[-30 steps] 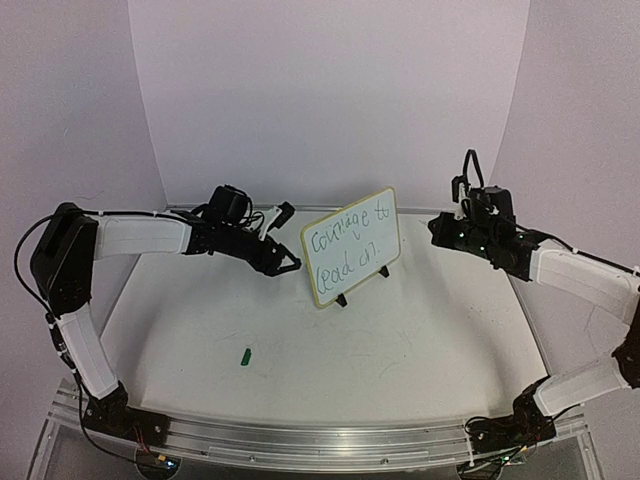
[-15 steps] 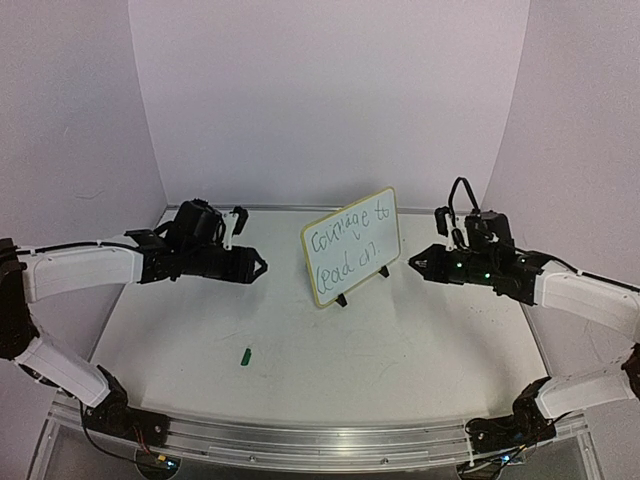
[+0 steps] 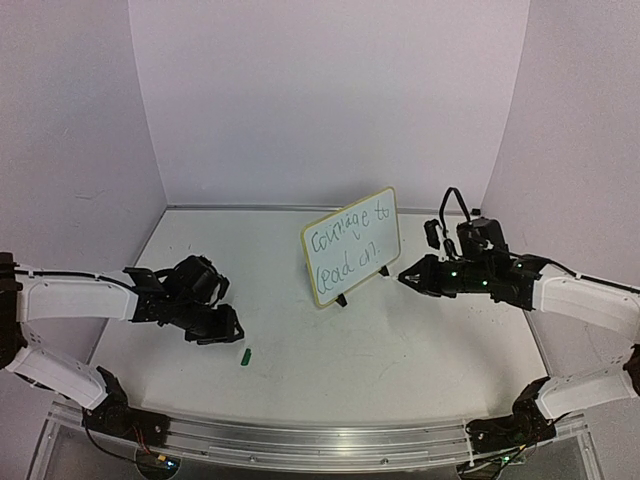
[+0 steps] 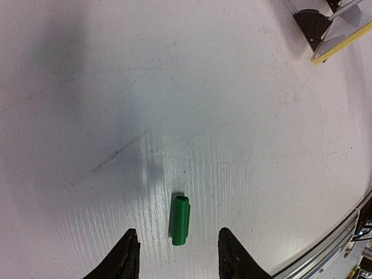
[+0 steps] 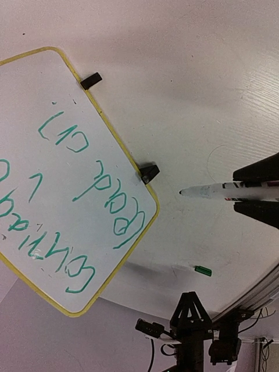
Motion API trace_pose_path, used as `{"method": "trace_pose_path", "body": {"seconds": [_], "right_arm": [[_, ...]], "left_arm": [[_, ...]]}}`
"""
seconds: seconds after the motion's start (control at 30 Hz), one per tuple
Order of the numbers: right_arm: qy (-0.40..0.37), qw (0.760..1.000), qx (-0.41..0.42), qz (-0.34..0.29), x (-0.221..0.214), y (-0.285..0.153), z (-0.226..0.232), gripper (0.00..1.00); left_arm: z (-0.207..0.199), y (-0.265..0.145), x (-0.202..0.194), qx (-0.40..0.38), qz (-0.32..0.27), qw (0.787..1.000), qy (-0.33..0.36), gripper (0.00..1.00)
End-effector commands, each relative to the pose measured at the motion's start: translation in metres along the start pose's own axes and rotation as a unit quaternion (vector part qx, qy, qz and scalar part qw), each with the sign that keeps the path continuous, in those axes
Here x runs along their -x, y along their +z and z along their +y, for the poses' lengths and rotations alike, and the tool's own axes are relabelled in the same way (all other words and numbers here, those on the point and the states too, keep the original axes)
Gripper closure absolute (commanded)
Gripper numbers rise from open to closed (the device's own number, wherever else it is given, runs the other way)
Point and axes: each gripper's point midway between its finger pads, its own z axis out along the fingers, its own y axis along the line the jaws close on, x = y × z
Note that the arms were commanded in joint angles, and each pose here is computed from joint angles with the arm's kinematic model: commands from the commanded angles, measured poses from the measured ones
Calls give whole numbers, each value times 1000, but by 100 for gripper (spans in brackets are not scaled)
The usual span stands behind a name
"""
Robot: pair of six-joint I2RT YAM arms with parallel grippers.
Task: Write a sentence on the whiteboard
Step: Pick up the pen cap from the center of the board.
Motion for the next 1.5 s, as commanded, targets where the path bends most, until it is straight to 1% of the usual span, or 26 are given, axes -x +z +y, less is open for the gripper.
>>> {"method": "trace_pose_path", "body": {"seconds": [0.0, 0.13, 0.33, 0.43, 0.6, 0.97, 1.17, 1.23, 1.4, 1.47], "right_arm": [[15, 1000, 0, 0, -3, -1, 0, 100], [18, 1000, -3, 6, -6, 3, -1, 100], [18, 1000, -3, 13, -9, 7, -2, 100], [21, 1000, -7, 14, -11, 7, -4, 100], [23, 1000, -12, 16, -14, 8, -7, 100], [24, 999, -19, 18, -17, 10, -12, 100], [25, 999, -20, 17, -17, 9, -12, 100], [24, 999, -20, 13, -16, 8, -12, 100], [22, 1000, -19, 11, -14, 7, -11, 100], [19, 1000, -10, 16, -15, 7, -7, 100]], "left_arm": [[-6, 5, -8, -18, 24, 1000, -5, 64], [-11, 18, -15, -19, 50, 999, 3, 69], [-11, 30, -20, -10, 67, 998, 13, 71], [-13, 36, -23, -11, 76, 997, 16, 76], [-14, 40, -28, 1, 88, 996, 29, 81], [-9, 46, -40, 24, 110, 993, 32, 83], [2, 48, -49, 51, 126, 990, 27, 91], [5, 47, -51, 59, 128, 990, 23, 92], [7, 48, -56, 65, 135, 988, 26, 99], [5, 47, -54, 62, 131, 989, 34, 100]]}}
